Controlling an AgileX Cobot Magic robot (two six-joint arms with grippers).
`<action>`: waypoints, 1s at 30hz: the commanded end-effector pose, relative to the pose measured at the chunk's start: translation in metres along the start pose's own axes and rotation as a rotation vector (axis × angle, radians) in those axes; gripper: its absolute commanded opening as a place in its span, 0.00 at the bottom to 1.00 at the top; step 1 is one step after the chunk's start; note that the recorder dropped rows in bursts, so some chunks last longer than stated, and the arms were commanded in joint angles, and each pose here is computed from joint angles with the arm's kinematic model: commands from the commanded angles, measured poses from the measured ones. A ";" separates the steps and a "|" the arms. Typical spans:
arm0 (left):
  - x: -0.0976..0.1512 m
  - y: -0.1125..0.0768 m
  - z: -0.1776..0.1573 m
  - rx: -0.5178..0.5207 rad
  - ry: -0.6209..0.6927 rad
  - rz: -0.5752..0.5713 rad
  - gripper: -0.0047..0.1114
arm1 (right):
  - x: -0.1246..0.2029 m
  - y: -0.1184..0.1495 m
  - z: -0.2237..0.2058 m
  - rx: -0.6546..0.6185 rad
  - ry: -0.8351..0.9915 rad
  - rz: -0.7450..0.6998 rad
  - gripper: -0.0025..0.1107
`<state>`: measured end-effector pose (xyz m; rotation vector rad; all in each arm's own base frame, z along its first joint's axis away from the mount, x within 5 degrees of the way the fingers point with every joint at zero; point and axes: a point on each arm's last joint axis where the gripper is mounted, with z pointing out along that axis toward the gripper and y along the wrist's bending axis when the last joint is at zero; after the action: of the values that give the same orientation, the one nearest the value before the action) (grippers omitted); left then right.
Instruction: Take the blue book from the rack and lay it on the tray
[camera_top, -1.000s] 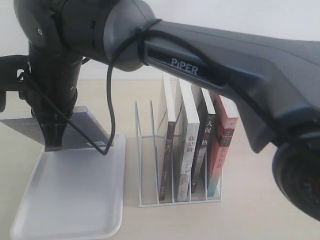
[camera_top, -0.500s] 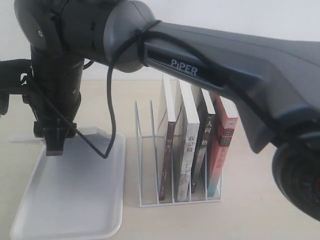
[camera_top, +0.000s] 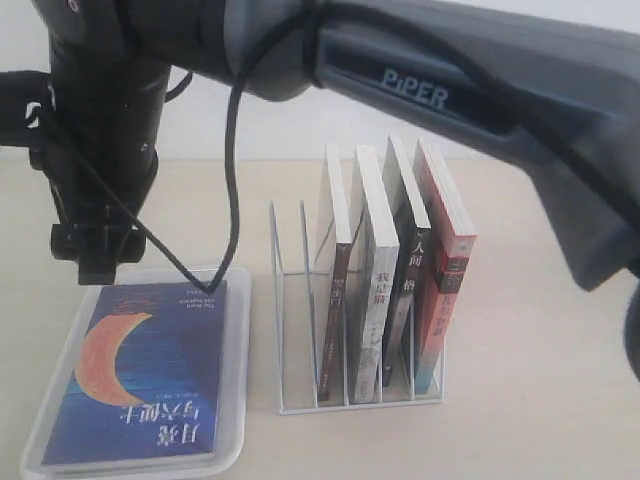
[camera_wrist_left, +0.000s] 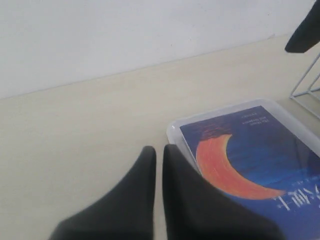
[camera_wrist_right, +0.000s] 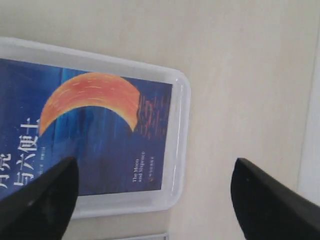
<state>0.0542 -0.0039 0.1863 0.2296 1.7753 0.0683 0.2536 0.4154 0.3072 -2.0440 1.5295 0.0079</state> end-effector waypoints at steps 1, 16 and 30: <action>-0.001 -0.001 0.000 0.009 -0.014 -0.016 0.08 | -0.016 0.010 -0.039 0.010 -0.040 -0.018 0.71; -0.001 -0.001 0.000 0.009 -0.014 -0.016 0.08 | 0.008 0.030 -0.154 0.054 -0.063 0.480 0.02; -0.001 -0.001 0.000 0.009 -0.014 -0.016 0.08 | 0.054 0.079 -0.132 -0.061 0.139 0.558 0.02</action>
<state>0.0542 -0.0039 0.1863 0.2296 1.7753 0.0683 0.1597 0.2975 0.3655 -1.6344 2.1555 0.1380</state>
